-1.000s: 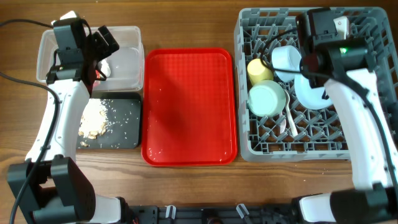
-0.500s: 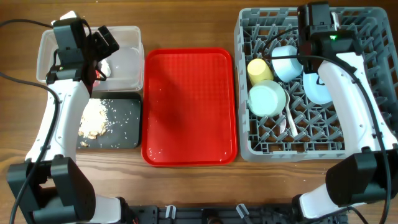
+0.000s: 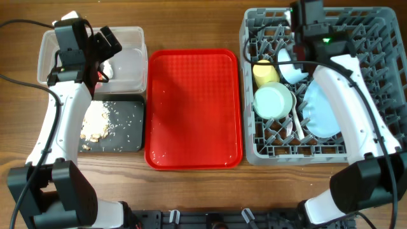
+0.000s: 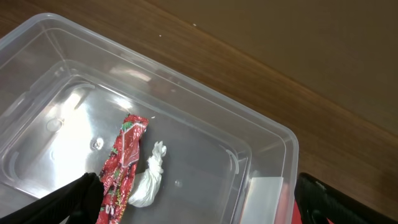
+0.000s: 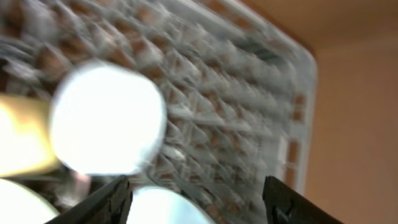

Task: Sort waste into correct bins and load items into the dishwasher rack
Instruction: 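Stand the plate upright in the rack and open the right gripper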

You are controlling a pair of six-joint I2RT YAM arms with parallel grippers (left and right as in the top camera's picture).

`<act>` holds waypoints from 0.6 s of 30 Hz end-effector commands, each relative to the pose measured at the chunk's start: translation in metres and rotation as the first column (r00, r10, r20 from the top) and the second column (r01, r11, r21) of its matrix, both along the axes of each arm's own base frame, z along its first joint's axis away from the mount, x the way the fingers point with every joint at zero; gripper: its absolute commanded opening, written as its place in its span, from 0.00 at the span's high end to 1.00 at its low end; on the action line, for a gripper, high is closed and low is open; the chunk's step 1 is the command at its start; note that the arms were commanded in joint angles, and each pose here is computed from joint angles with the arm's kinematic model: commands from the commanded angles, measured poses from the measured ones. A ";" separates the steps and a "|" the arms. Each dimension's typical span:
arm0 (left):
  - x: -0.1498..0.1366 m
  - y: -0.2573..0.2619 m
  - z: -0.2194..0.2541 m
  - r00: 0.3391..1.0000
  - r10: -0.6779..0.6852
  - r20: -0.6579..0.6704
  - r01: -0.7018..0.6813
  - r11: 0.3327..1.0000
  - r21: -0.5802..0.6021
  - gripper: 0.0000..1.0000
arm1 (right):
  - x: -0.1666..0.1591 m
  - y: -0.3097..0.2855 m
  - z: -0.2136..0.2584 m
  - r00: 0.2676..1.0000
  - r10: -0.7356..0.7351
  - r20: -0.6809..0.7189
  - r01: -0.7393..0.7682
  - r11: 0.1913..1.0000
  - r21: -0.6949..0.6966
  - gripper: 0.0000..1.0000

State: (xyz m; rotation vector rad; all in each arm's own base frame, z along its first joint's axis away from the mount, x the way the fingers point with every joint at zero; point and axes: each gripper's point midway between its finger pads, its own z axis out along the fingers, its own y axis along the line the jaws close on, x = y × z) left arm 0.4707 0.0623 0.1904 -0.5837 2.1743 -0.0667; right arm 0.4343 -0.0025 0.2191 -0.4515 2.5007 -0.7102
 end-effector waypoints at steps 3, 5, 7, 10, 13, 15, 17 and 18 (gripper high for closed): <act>0.000 0.002 0.004 1.000 0.008 0.012 -0.008 1.000 -0.002 0.00 | 0.004 0.124 0.021 0.958 0.257 0.126 -0.281 0.754 0.594 0.00; 0.000 0.002 0.004 1.000 0.008 0.012 -0.008 1.000 -0.001 0.00 | -0.005 0.148 0.025 0.937 0.323 0.134 -0.322 0.648 0.690 0.00; 0.000 0.002 0.004 1.000 0.008 0.012 -0.008 1.000 -0.001 0.00 | -0.005 0.148 0.025 0.937 0.323 0.134 -0.322 0.648 0.690 0.00; 0.000 0.002 0.004 1.000 0.008 0.012 -0.008 1.000 -0.002 0.00 | -0.005 0.148 0.025 0.937 0.323 0.133 -0.322 0.649 0.690 0.00; 0.000 0.002 0.004 1.000 0.008 0.011 -0.008 1.000 -0.001 0.00 | -0.005 0.148 0.025 0.937 0.323 0.134 -0.322 0.648 0.690 0.00; 0.000 0.002 0.004 1.000 0.008 0.011 -0.008 1.000 -0.001 0.00 | -0.004 0.148 0.021 0.938 0.323 0.123 -0.315 0.651 0.691 0.00; 0.000 0.002 0.004 1.000 0.008 0.012 -0.008 1.000 -0.002 0.00 | -0.001 0.128 0.014 0.959 0.265 0.098 -0.267 0.739 0.619 0.00; 0.000 0.002 0.004 1.000 0.008 0.011 -0.008 1.000 -0.002 0.00 | -0.002 0.120 0.016 0.966 0.240 0.096 -0.249 0.768 0.590 0.00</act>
